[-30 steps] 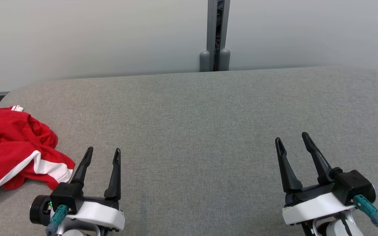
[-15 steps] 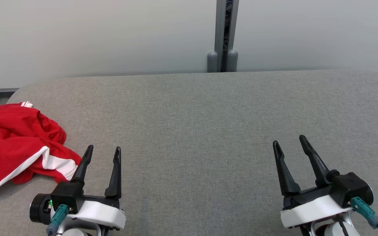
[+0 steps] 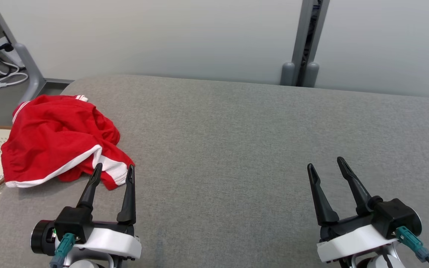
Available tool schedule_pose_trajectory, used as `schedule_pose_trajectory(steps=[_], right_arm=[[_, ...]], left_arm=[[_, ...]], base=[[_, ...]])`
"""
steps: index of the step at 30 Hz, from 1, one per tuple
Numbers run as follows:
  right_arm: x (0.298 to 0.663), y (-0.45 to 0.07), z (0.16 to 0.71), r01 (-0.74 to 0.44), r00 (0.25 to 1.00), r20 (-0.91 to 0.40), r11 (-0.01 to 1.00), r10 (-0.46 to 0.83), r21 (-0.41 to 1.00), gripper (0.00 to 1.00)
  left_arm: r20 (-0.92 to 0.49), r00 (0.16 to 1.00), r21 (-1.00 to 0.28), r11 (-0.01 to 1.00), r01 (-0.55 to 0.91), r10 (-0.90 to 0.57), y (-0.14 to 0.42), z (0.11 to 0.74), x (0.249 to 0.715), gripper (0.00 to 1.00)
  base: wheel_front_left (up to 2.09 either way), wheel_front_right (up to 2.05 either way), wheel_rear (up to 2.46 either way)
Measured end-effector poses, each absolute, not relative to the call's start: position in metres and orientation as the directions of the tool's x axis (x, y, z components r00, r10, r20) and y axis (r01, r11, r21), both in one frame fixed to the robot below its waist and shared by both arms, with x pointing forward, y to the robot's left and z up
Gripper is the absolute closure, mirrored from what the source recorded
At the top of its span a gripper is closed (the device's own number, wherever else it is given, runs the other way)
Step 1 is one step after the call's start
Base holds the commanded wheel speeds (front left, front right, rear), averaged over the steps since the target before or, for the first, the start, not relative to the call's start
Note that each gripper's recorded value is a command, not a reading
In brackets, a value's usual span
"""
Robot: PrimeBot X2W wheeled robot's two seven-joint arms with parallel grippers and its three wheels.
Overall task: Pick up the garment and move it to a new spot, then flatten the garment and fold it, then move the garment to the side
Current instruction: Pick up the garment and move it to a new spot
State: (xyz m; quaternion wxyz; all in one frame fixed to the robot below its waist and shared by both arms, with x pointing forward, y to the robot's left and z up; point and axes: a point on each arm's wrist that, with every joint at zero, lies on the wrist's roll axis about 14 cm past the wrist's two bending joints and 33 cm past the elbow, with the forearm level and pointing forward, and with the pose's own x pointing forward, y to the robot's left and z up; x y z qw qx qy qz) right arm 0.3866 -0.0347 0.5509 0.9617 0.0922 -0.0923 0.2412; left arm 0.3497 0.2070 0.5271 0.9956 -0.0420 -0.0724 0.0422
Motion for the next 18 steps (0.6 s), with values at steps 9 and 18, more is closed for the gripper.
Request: schedule_pose_trajectory(steps=[9, 18], right_arm=[[0.388, -0.001, 0.548, -0.562, 0.821, 0.215, 0.816, 0.529, 0.137, 0.0], [0.389, 0.029, 0.543, -0.627, 0.776, 0.203, 0.765, 0.597, 0.147, 0.0]], left_arm=[[0.146, 0.968, -0.09, 0.977, -0.194, 0.206, 0.24, 0.529, 0.328, 0.0], [0.143, 0.944, -0.085, 0.954, -0.289, 0.299, 0.267, 0.529, 0.306, 0.0]], base=[[0.0, 0.0, 0.0], [0.0, 0.0, 0.0]])
